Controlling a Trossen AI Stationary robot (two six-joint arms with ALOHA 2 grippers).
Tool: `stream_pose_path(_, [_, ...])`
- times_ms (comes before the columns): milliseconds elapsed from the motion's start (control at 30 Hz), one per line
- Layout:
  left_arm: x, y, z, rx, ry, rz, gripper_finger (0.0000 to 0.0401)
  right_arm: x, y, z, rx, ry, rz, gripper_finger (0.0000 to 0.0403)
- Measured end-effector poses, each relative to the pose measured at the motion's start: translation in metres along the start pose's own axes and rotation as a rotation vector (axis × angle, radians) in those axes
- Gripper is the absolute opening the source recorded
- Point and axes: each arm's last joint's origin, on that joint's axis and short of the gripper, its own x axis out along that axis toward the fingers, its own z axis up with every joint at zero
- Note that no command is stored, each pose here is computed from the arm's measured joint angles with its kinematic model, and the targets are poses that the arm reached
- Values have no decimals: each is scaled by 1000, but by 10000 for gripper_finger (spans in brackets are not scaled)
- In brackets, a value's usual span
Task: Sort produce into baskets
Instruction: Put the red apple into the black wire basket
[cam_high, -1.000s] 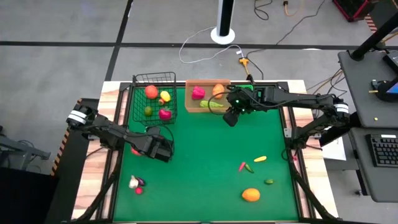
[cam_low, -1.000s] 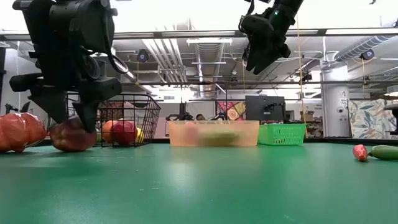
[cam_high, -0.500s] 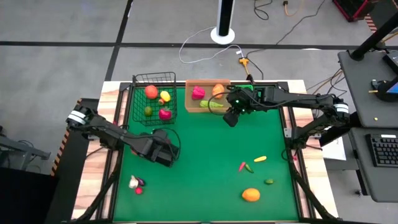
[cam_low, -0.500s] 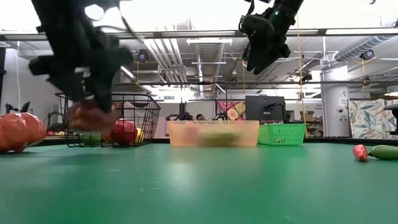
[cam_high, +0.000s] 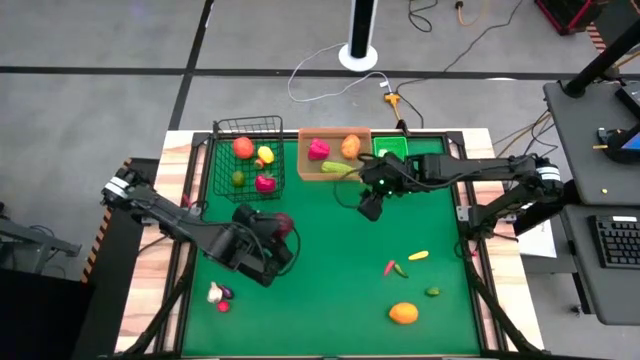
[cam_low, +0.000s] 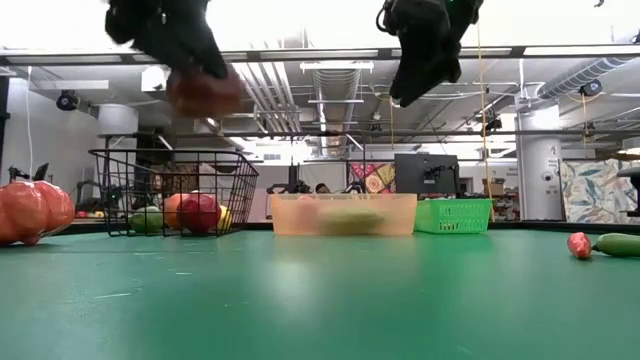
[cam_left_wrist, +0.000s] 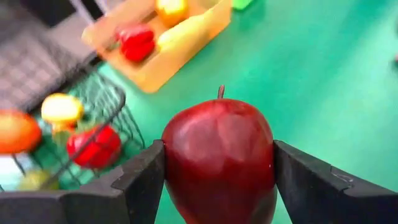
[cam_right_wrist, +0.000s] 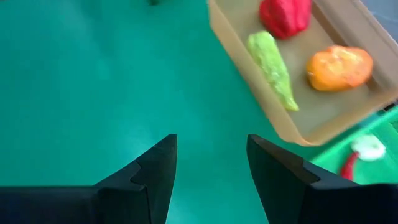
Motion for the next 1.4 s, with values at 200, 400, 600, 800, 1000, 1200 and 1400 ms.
stream_pose_path(200, [-24,10,24,228,-34,-88,250,-5,17,-2,-38,-41,51,187])
stream_pose_path(400, [-40,42,44,357,-61,-120,250,-11,25,-5,-51,-52,75,187])
stream_pose_path(600, [-39,85,63,329,-61,-66,250,-14,26,-5,-43,-58,81,187])
stream_pose_path(800, [-18,123,79,293,46,-2,250,-14,26,-5,-43,-60,81,187])
stream_pose_path(1000, [9,153,91,309,170,-1,250,-14,26,-5,-44,-60,82,187])
stream_pose_path(1200, [35,182,98,315,278,-33,250,-14,25,-5,-43,-60,82,187])
stream_pose_path(1400, [60,208,101,293,374,-52,250,-14,25,-5,-43,-59,82,187])
